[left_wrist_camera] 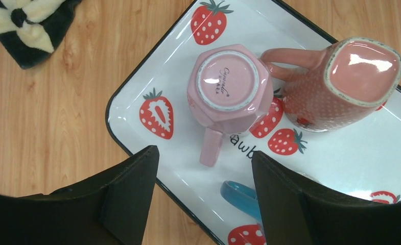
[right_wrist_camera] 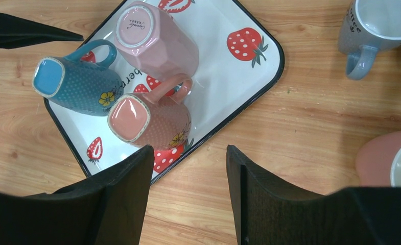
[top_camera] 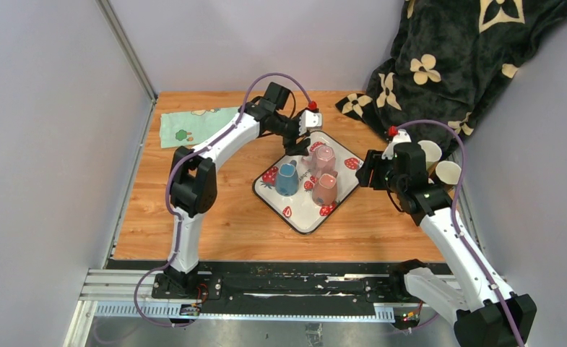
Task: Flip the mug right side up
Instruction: Move the cup to the tray.
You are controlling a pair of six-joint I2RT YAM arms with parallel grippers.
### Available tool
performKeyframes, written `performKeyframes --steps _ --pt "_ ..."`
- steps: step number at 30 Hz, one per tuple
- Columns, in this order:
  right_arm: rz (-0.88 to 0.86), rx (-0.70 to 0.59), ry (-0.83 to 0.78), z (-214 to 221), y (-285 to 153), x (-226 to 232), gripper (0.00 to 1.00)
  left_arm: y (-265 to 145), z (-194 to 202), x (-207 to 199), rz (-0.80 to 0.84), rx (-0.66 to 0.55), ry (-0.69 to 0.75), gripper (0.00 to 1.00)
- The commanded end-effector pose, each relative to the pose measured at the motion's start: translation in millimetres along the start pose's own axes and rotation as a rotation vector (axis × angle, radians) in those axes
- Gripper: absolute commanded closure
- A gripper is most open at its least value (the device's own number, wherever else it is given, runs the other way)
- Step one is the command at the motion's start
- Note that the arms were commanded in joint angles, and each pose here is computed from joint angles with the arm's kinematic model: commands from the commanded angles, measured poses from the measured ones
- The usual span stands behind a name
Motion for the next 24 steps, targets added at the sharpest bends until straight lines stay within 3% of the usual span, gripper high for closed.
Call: performKeyframes --steps 1,24 --pt "0.003 0.039 -0.019 8 0 -2 0.41 4 -2 4 -0.005 0.037 -0.043 0.27" --pt "0.013 0.080 -0.030 14 1 -4 0.41 44 17 0 0.074 0.160 0.013 0.31"
Point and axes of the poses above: each gripper's point midway between its finger pads, its own y axis out along the fingers, its own x axis along the line the jaws close on, z = x × y, the point moved 10 cm from there along -y, back along the fingers, and after that the axes turned 1 degree about -y, right-handed, at the moved point
